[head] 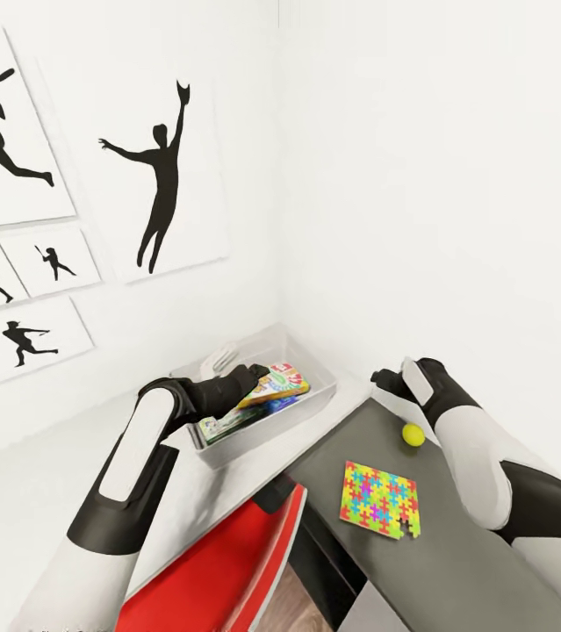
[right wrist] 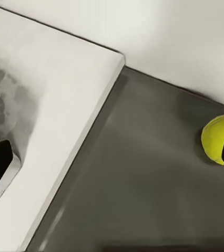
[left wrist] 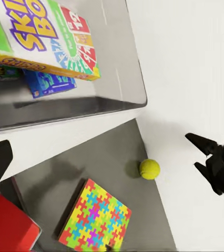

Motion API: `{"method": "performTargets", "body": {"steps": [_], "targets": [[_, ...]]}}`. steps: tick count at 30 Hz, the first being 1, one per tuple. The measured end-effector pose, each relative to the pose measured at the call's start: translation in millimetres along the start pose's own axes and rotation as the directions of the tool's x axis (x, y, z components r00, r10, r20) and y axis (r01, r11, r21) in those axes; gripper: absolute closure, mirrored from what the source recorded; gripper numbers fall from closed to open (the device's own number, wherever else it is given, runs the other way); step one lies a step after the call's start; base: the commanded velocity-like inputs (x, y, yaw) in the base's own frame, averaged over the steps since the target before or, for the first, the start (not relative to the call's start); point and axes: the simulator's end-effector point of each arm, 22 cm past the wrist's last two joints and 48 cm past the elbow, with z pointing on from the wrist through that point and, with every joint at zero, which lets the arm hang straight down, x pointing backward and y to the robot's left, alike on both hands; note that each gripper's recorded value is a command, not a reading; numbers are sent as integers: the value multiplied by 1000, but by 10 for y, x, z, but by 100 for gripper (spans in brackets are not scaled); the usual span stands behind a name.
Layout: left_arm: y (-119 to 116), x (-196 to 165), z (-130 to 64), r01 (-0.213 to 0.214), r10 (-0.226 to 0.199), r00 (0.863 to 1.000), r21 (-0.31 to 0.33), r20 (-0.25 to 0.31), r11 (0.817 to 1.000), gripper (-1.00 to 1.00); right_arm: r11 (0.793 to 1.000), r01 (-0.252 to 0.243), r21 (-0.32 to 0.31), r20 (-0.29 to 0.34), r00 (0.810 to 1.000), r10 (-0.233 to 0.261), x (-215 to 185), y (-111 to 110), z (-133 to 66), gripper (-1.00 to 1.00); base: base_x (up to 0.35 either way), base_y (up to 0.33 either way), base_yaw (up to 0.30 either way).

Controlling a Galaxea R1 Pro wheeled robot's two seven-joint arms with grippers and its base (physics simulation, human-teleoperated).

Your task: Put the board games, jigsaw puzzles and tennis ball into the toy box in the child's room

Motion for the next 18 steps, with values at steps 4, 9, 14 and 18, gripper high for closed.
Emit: {"method": "performTargets", "body": {"steps": [4, 9, 14, 18], "targets": [[-216, 125, 10, -8, 10, 999, 57, -33, 998, -100, 1000, -21, 20, 17, 1000, 21, -71, -53, -15, -100, 0, 0, 45], [-450, 253, 19, -1, 10, 998, 145, -64, 989, -100, 999, -41, 35, 24, 999, 40, -108, -120, -5, -100, 0, 0, 22], [-522, 292, 31, 10, 4, 997, 190, -75, 982, -100, 998, -47, 48, 23, 999, 46, -112, -194, 24, -100, 0, 0, 12], [-569, 329, 39, 27, -6, 996, 234, -86, 972, -100, 996, -59, 60, 24, 998, 57, -129, -295, 49, -100, 0, 0, 6]]}}
